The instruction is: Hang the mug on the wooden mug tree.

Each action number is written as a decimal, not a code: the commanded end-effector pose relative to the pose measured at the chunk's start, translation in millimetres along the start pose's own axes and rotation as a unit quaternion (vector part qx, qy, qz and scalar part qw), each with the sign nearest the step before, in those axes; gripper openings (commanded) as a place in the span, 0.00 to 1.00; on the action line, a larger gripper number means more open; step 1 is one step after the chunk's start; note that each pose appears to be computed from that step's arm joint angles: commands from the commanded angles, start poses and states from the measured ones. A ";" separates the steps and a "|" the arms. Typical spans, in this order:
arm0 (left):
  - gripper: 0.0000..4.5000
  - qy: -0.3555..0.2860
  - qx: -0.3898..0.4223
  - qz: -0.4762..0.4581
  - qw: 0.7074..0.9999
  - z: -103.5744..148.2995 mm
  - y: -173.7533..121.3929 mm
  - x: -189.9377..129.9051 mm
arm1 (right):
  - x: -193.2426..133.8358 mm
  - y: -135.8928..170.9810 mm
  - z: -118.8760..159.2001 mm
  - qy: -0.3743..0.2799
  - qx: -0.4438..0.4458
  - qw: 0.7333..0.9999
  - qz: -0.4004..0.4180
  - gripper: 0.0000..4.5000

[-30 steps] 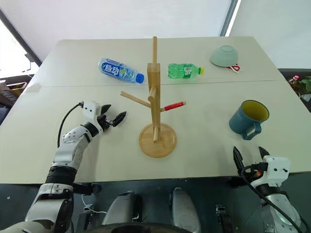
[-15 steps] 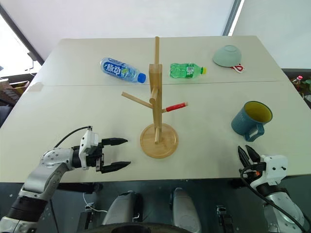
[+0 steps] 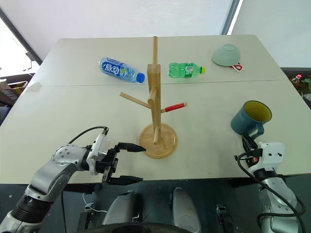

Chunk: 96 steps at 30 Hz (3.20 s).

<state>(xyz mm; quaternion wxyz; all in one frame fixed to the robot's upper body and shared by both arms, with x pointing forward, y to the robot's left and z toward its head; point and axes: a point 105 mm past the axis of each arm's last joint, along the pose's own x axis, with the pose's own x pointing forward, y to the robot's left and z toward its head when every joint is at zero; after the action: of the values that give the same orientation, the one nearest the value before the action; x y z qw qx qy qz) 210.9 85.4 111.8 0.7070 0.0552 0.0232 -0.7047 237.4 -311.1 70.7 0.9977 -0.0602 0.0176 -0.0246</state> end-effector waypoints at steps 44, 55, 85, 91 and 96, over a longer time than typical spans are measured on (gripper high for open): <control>1.00 -0.069 0.032 0.078 0.994 17.3 14.0 11.3 | 11.2 -54.9 12.0 -0.035 0.035 0.979 -0.197 0.75; 1.00 -0.071 0.030 0.080 0.994 19.1 14.2 12.3 | 23.9 -56.8 11.4 -0.048 0.081 0.979 -0.181 0.45; 1.00 -0.087 0.021 0.118 0.989 31.4 42.5 -16.2 | 6.2 107.9 178.7 -0.180 -0.369 0.837 0.361 0.01; 1.00 -0.089 0.018 0.124 0.988 43.1 46.9 -33.1 | 15.9 120.2 193.8 -0.181 -0.387 0.807 0.409 0.01; 1.00 -0.088 0.014 0.120 0.989 54.0 43.3 -40.7 | 20.7 131.7 206.7 -0.187 -0.396 0.784 0.440 0.01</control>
<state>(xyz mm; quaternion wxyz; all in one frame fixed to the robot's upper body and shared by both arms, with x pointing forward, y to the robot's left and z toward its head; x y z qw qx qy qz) 256.3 120.4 156.2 0.7920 -0.0022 -0.0308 -0.6097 274.7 -159.2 249.9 0.7830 -0.4285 -0.1277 0.4325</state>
